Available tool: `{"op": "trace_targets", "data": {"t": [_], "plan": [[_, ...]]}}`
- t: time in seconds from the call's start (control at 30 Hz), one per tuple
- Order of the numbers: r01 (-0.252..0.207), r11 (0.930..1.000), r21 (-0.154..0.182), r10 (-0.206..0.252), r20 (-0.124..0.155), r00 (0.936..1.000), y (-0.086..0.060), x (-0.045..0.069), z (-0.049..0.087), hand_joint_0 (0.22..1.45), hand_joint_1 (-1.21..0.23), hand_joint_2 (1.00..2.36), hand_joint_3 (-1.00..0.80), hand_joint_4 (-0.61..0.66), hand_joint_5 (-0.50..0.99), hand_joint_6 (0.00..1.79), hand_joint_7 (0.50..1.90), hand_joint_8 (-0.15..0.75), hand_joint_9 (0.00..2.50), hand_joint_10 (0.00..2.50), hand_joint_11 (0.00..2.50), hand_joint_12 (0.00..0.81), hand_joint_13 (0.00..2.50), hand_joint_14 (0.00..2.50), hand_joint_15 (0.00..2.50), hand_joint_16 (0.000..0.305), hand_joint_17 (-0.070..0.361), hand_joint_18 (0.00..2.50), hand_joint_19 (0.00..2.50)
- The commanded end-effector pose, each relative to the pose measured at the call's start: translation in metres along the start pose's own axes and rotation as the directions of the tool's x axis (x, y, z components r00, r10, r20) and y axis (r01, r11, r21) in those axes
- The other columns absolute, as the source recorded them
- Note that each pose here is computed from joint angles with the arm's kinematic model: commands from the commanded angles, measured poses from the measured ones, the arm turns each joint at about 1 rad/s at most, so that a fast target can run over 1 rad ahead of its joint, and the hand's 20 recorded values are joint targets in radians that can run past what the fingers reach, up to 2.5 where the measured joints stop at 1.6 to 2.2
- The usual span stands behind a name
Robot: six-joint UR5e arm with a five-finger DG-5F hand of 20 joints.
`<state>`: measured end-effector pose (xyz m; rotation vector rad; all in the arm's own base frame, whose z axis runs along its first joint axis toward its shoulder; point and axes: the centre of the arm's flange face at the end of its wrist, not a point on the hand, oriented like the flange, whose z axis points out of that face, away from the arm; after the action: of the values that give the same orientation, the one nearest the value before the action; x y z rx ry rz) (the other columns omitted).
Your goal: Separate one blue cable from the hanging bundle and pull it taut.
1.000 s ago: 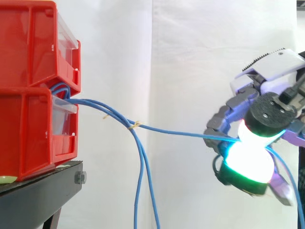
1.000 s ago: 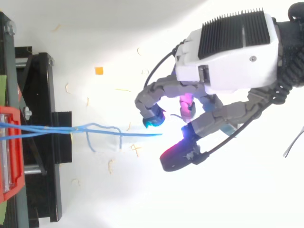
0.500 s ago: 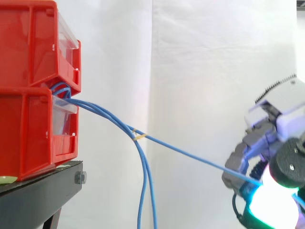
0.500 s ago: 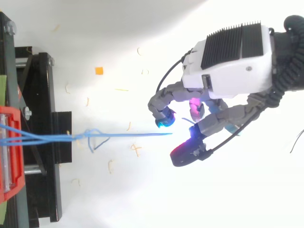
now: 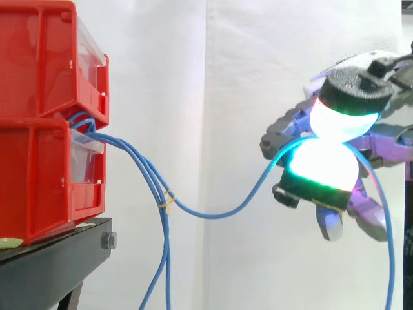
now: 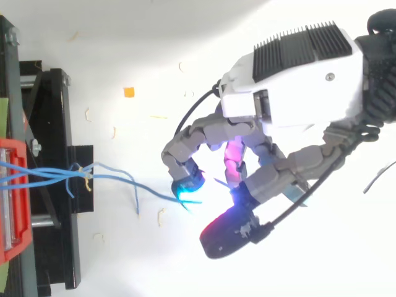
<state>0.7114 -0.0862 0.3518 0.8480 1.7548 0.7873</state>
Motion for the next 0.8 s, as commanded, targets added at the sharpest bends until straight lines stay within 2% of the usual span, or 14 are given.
{"op": "trace_targets", "data": {"t": [0.0, 0.13, 0.33, 0.47, 0.6, 0.67, 0.7, 0.77], "plan": [[-0.019, 0.9997, -0.014, 0.019, -0.009, 0.9998, 0.004, -0.001, 0.0, 0.73, -0.68, 1.02, -0.21, -0.03, 0.15, 0.5, 1.34, 0.083, 1.93, 0.01, 0.33, 0.205, 1.19, 0.02, 0.4, 0.04, 0.089, 0.65, 0.54], [-0.019, 0.9993, -0.032, 0.019, -0.023, 0.9996, 0.006, 0.003, 0.001, 0.73, -0.68, 1.02, -0.21, -0.03, 0.15, 0.5, 1.34, 0.078, 1.92, 0.01, 0.34, 0.204, 1.19, 0.02, 0.4, 0.04, 0.089, 0.65, 0.53], [-0.017, 0.9993, -0.035, 0.016, -0.023, 0.9996, 0.008, 0.004, 0.002, 0.73, -0.68, 1.02, -0.21, -0.03, 0.15, 0.5, 1.34, 0.082, 1.92, 0.01, 0.33, 0.203, 1.19, 0.02, 0.4, 0.04, 0.089, 0.65, 0.53], [0.008, 0.9992, -0.039, -0.009, -0.02, 0.9998, 0.005, 0.006, 0.004, 0.73, -0.68, 1.02, -0.22, -0.03, 0.14, 0.5, 1.34, 0.083, 1.93, 0.01, 0.33, 0.201, 1.2, 0.02, 0.4, 0.04, 0.089, 0.66, 0.54], [0.025, 0.9994, -0.023, -0.026, -0.03, 0.9992, -0.006, 0.013, 0.004, 0.73, -0.68, 1.02, -0.22, -0.03, 0.14, 0.5, 1.35, 0.077, 1.93, 0.02, 0.33, 0.203, 1.2, 0.02, 0.4, 0.04, 0.089, 0.66, 0.53], [0.021, 0.9998, -0.003, -0.021, -0.044, 0.9988, -0.024, 0.023, 0.004, 0.73, -0.68, 1.02, -0.22, -0.03, 0.14, 0.5, 1.34, 0.084, 1.93, 0.01, 0.34, 0.204, 1.2, 0.02, 0.4, 0.04, 0.089, 0.66, 0.53], [0.02, 0.9998, -0.003, -0.02, -0.044, 0.9989, -0.027, 0.024, 0.005, 0.73, -0.68, 1.02, -0.22, -0.03, 0.14, 0.5, 1.34, 0.084, 1.93, 0.01, 0.34, 0.201, 1.2, 0.02, 0.4, 0.04, 0.089, 0.66, 0.53], [-0.005, 0.9975, -0.071, 0.005, -0.006, 1.0, -0.021, 0.023, 0.013, 0.73, -0.68, 1.02, -0.22, -0.03, 0.14, 0.5, 1.34, 0.078, 1.92, 0.01, 0.33, 0.205, 1.2, 0.01, 0.4, 0.04, 0.089, 0.66, 0.53]]}}
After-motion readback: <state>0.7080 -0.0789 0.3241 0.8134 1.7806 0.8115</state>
